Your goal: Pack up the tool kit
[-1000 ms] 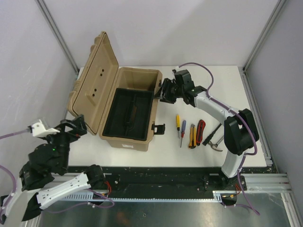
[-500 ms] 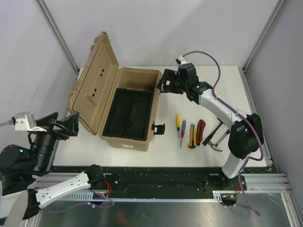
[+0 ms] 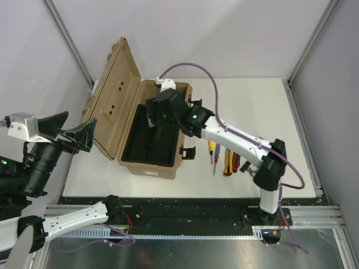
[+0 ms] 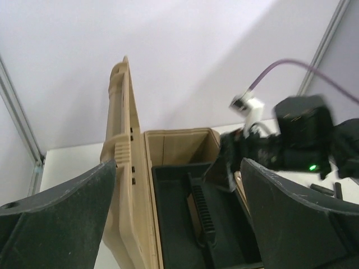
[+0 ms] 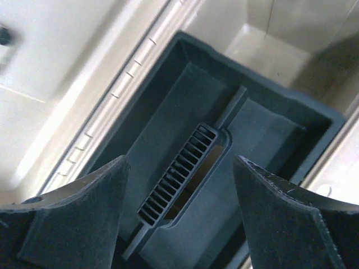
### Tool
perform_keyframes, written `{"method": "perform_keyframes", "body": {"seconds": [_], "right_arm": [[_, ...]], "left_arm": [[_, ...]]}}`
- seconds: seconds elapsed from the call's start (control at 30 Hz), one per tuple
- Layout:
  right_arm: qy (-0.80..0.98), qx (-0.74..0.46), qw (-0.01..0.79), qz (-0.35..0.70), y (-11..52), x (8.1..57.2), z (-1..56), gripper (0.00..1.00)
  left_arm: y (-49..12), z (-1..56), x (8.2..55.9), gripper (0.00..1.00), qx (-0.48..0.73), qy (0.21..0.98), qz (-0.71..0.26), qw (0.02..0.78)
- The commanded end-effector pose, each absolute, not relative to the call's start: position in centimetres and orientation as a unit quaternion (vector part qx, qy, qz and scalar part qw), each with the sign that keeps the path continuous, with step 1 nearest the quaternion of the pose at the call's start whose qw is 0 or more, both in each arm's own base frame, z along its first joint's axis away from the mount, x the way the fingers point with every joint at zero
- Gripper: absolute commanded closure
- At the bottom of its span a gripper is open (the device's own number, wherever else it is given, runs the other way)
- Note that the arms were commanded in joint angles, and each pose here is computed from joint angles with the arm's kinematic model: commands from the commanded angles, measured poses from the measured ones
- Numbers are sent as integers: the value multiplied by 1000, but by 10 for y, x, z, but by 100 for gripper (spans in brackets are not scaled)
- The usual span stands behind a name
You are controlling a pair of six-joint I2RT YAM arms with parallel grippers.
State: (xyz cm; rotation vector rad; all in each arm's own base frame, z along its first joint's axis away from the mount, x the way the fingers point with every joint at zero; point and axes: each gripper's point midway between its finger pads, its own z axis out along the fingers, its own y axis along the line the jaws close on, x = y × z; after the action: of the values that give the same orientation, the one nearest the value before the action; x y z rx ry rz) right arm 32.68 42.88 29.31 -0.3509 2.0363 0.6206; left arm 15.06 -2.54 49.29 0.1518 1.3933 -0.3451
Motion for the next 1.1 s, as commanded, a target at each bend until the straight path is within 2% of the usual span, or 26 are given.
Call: {"method": "perform_keyframes", "body": {"seconds": [0.0, 0.27, 0.53, 0.7, 0.73, 0.77, 0.9, 0.97, 1.07], "right_arm": [[864, -114, 449, 199, 431, 338, 260, 23], [898, -95, 396, 168, 463, 325, 220, 31], [920, -53, 359, 150, 474, 308, 188, 46], [929, -36, 341, 140, 473, 302, 171, 50], [930, -34, 337, 141, 474, 302, 168, 52], [931, -33, 334, 146, 476, 302, 167, 59], [919, -23, 355, 168, 482, 309, 183, 93], [910, -17, 374, 180, 483, 314, 199, 98], [897, -8, 397, 197, 480, 319, 221, 100]], "left_arm": [[-54, 508, 156, 4, 138, 625, -149, 754], [-98, 478, 159, 5, 177, 642, -193, 721], [-85, 458, 152, 4, 159, 643, -206, 721], [-81, 441, 148, 4, 163, 644, -206, 718], [-81, 439, 148, 4, 165, 645, -206, 717], [-81, 437, 148, 4, 165, 645, -206, 717], [-79, 434, 145, 4, 169, 642, -209, 718], [-79, 434, 144, 4, 171, 640, -211, 719], [-78, 433, 143, 4, 173, 639, -212, 719]]}}
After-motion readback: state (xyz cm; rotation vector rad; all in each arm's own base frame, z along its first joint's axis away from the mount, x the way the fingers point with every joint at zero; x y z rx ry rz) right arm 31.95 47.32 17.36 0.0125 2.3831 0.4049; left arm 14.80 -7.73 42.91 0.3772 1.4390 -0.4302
